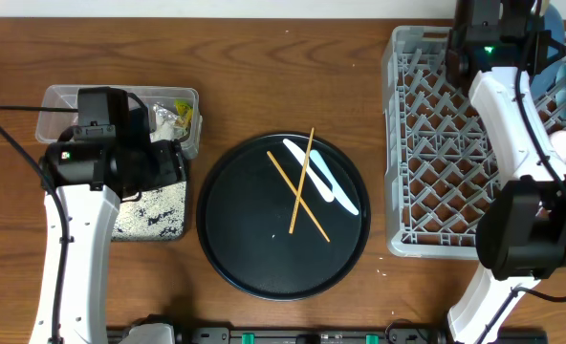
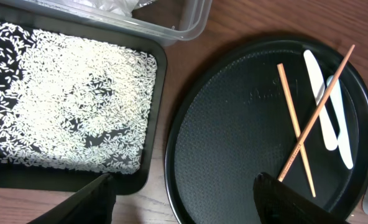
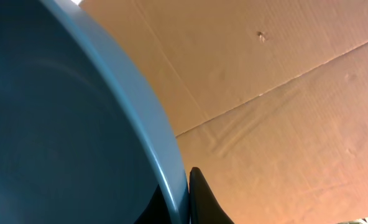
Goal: Sort waste into correct bins and load items into the dishwasher rack
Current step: 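Lift the blue bowl with the right gripper toward the dish rack, then lower the blue bowl into the dish rack and open right gripper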
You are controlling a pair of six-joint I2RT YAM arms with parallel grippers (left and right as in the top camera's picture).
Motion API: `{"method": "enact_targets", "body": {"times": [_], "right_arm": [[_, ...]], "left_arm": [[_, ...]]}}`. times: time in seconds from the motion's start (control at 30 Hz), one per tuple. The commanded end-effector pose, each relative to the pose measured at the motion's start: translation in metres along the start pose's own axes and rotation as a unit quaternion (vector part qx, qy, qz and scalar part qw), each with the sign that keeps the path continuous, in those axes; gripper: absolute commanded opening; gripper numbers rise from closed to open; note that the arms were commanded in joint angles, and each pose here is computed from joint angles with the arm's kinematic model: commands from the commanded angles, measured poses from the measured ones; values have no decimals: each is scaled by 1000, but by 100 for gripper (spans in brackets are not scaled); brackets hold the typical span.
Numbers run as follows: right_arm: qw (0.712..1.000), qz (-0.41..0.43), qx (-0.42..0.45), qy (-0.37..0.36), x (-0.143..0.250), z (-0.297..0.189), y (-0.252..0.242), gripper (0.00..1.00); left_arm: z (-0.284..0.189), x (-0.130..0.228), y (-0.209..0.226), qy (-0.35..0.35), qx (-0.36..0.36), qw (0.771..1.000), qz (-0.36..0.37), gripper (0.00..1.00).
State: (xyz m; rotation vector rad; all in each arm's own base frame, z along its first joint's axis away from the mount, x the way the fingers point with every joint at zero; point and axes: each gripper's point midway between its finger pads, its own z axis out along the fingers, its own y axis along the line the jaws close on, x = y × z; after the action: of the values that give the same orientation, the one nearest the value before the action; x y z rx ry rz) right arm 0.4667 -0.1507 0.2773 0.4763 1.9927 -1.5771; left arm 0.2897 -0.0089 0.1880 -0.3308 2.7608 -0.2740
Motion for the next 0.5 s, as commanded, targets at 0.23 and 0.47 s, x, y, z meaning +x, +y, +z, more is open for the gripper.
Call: {"method": "enact_targets", "body": {"times": [0.23, 0.47], "right_arm": [[1000, -16, -18, -3, 2, -3, 18, 1], [999, -32, -37, -2, 5, -4, 25, 1]], "left_arm": [[-5, -3, 1, -9, -2, 1000, -2, 73], [-5, -3, 1, -9, -2, 1000, -2, 73]]}}
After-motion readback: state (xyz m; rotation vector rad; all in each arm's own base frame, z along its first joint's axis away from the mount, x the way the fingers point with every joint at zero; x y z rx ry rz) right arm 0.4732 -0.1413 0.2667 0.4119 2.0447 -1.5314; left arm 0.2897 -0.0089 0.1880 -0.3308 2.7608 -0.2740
